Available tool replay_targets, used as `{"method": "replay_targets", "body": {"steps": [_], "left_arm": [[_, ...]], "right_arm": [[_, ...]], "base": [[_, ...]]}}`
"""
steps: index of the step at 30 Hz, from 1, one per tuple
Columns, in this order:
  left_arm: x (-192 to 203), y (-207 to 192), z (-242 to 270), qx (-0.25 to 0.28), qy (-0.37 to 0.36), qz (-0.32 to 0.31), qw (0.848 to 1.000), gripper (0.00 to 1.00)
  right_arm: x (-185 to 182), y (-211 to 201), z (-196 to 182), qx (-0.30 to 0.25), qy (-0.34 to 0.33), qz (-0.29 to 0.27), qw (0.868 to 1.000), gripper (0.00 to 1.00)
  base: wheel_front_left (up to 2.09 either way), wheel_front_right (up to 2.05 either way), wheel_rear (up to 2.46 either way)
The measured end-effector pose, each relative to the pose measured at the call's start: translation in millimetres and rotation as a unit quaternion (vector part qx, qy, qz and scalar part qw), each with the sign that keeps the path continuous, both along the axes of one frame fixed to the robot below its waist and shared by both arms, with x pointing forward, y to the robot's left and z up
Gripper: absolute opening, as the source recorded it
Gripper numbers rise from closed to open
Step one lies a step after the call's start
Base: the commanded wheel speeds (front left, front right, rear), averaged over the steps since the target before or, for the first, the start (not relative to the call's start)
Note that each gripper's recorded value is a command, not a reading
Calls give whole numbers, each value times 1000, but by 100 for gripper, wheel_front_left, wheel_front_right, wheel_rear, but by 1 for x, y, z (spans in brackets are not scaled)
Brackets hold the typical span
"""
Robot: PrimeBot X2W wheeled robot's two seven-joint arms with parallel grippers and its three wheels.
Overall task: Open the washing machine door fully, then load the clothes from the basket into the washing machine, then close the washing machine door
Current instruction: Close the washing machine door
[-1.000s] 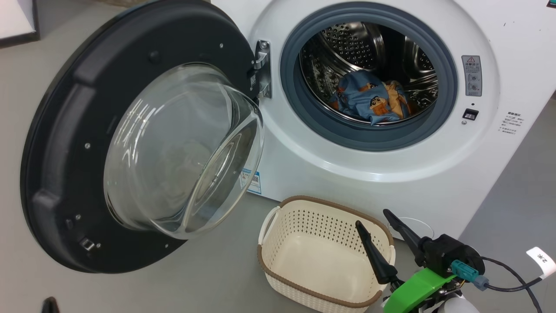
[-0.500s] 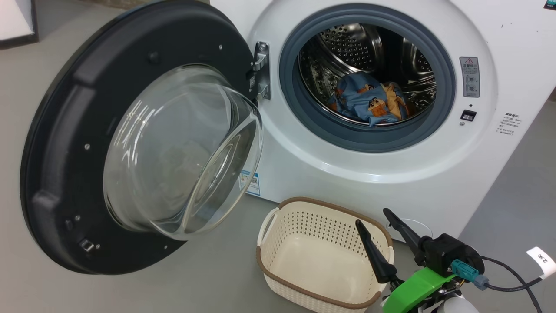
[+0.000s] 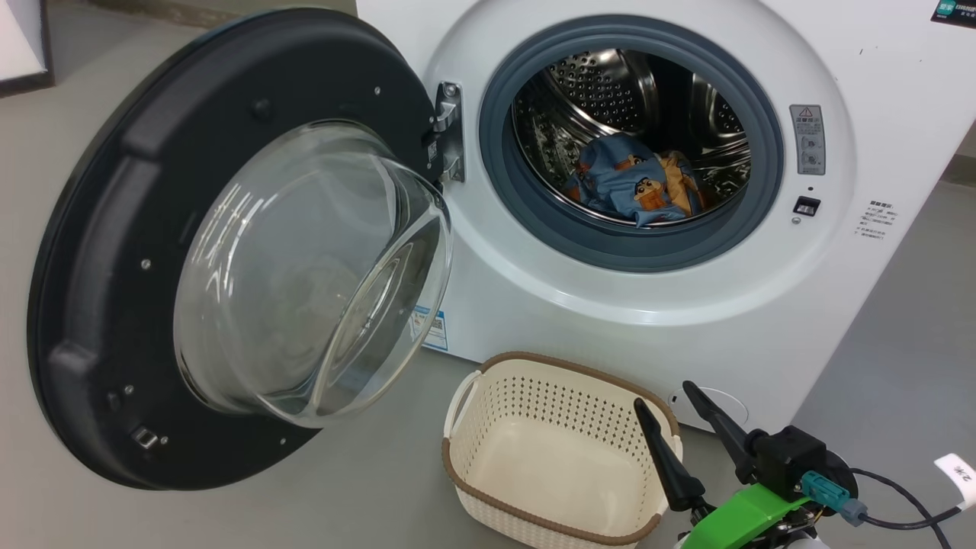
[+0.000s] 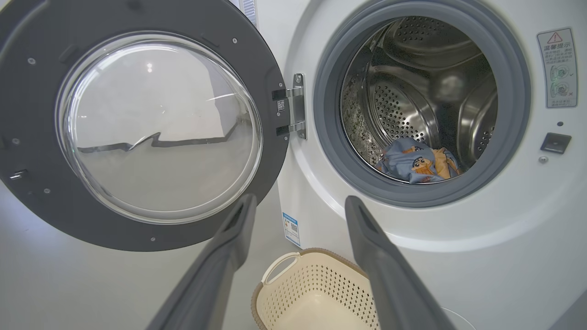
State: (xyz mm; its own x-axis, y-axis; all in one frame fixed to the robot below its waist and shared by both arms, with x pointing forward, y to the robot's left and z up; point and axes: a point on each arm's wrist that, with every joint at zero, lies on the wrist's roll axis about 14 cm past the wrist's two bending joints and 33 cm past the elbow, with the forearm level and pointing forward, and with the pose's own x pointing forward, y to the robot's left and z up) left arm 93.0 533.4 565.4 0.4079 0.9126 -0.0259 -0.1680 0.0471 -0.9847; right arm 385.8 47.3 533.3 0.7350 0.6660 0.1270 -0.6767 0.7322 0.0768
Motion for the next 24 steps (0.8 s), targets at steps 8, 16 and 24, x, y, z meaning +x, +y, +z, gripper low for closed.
{"method": "replay_targets", "body": {"steps": [8,16,24], "left_arm": [[42,10,-2,-73,-51,-70,994,0],[74,10,15,-93,-100,-121,983,0],[103,-5,15,-97,-97,-185,973,0]], "right_arm": [[1,0,0,2,1,-1,1000,100],[-2,-8,-8,0,12,-10,1000,100],[-4,-20,-11,-2,16,-26,1000,100]], "base": [[0,0,0],[0,0,0],[0,0,0]]}}
